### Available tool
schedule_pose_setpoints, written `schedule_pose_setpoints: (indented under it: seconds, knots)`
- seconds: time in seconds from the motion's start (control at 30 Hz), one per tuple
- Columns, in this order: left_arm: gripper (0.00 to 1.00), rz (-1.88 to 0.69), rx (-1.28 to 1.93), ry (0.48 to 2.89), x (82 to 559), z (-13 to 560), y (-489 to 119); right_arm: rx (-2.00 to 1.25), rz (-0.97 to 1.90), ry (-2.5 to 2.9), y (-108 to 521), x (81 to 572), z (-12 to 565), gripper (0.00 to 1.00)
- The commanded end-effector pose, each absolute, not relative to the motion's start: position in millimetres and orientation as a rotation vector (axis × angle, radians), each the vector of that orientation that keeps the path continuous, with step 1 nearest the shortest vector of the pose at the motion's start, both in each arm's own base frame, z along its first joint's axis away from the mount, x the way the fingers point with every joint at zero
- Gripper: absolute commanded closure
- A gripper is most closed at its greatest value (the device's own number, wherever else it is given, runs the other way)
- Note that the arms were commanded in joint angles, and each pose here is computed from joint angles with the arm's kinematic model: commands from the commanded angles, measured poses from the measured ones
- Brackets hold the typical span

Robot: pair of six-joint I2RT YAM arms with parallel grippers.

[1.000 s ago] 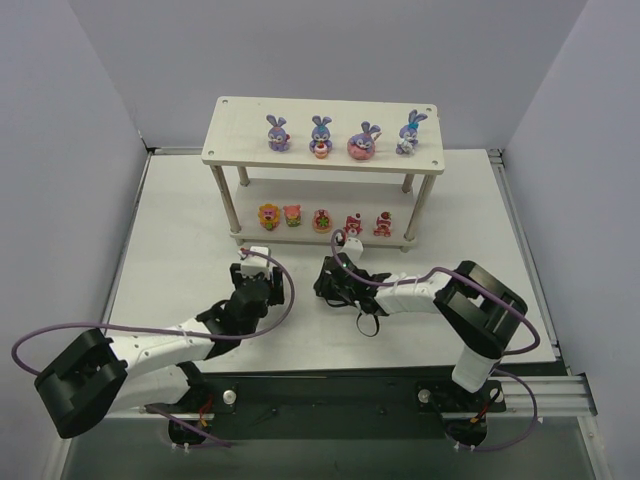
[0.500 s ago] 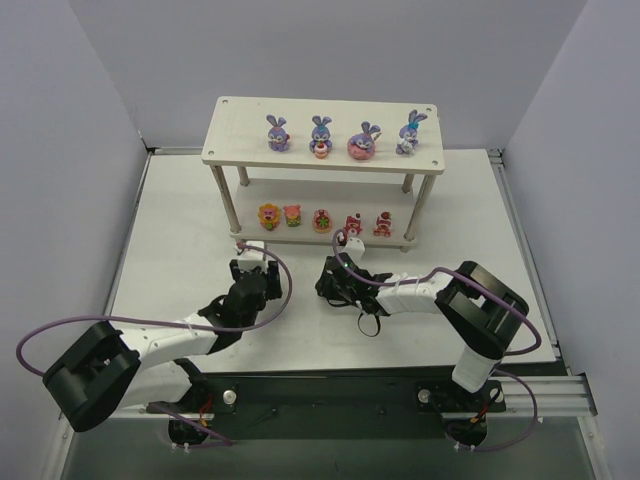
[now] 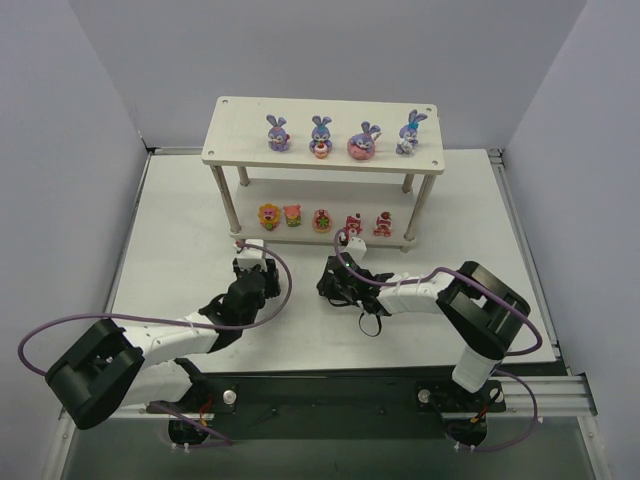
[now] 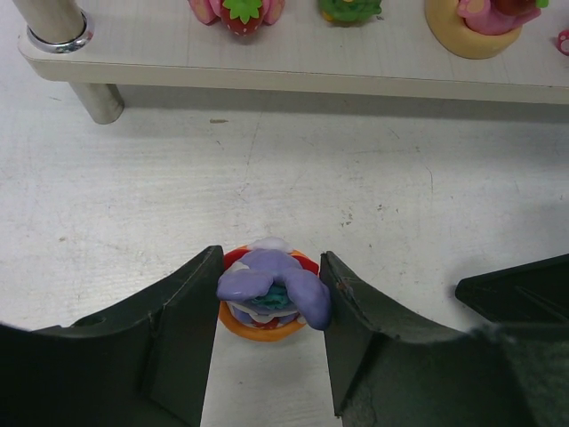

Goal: Place and organize the plastic toys onto the shelf

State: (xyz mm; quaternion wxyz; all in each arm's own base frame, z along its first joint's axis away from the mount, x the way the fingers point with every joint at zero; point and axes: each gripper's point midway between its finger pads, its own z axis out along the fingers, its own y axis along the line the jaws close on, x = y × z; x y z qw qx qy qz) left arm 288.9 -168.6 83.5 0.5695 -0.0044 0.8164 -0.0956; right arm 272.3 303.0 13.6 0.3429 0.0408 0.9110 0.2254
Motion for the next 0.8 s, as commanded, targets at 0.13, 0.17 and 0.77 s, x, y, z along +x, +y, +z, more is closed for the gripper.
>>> schedule_pose_setpoints:
  seconds: [0.13, 0.17, 0.77]
  knots:
    - [0.98, -0.251, -0.023, 1.881, 297.3, 106.3, -175.4, 0.092, 0.422, 2.457, 267.9, 256.8, -10.6, 0.8]
    - [0.99, -0.236, -0.015, 1.886, 297.1, 108.5, -173.5, 0.092, 0.424, 2.455, 268.3, 257.5, -9.6, 0.8]
    - [1.0, -0.228, -0.028, 1.699, 296.0, 312.4, -150.0, 0.104, 0.43, 2.452, 263.8, 258.3, -6.9, 0.81]
